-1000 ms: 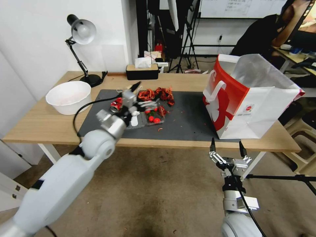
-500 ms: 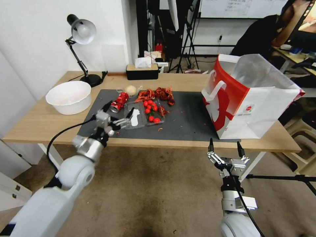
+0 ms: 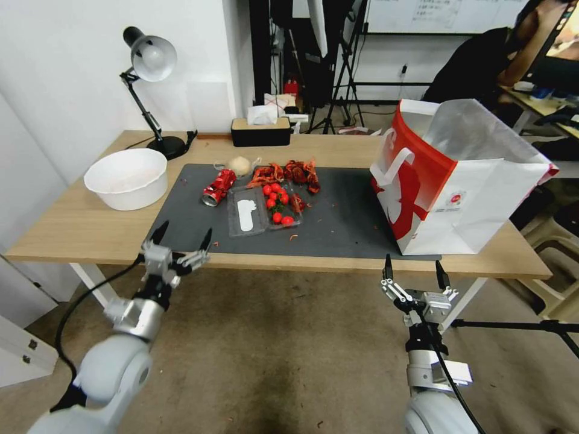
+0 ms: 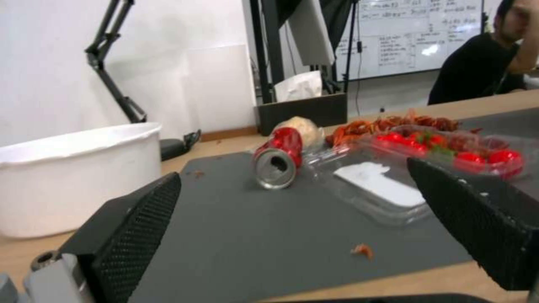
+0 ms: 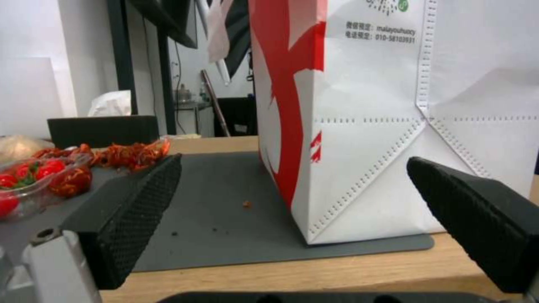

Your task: Pick up the trash from the table and place it into the takeout bag.

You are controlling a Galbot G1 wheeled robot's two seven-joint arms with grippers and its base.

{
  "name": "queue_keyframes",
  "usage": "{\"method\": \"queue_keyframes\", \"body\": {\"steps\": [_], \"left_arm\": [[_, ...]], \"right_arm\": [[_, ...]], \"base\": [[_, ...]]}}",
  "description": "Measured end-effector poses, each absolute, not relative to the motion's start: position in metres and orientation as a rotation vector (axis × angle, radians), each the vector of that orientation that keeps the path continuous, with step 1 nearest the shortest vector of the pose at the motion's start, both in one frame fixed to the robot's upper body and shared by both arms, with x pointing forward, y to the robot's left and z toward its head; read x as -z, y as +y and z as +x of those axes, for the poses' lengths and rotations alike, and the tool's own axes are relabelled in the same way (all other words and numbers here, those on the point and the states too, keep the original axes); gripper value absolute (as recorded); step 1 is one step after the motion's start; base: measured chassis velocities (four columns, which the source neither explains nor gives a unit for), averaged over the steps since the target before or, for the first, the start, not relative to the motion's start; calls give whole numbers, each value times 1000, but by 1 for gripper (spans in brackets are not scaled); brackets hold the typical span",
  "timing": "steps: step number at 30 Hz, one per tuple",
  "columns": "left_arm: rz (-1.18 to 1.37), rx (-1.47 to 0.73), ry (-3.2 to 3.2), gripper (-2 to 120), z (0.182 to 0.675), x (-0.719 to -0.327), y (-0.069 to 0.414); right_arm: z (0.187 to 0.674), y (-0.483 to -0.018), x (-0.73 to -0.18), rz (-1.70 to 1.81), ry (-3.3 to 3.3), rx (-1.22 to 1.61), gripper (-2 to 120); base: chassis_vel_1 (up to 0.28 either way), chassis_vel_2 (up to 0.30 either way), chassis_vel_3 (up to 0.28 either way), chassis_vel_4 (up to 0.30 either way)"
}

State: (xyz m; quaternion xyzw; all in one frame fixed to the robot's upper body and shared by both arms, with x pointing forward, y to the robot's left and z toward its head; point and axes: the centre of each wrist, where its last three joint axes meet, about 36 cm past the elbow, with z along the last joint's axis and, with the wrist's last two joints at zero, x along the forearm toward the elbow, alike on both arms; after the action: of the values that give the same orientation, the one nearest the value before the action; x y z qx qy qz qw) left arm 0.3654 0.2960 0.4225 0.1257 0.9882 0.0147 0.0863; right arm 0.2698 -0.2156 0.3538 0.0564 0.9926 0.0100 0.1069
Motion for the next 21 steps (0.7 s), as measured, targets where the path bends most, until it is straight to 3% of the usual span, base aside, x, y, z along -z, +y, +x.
{"method": "queue_keyframes", "body": {"steps": [10, 21], "left_arm": [[212, -90, 3020, 100, 300, -370, 317], [209, -83, 3044, 100, 290, -354, 314]], "right_arm": [[268, -216, -353, 188, 2933, -23, 100], [267, -217, -353, 201, 2932, -26, 100]], "base": [[0, 0, 0, 0], [0, 0, 0, 0]]}}
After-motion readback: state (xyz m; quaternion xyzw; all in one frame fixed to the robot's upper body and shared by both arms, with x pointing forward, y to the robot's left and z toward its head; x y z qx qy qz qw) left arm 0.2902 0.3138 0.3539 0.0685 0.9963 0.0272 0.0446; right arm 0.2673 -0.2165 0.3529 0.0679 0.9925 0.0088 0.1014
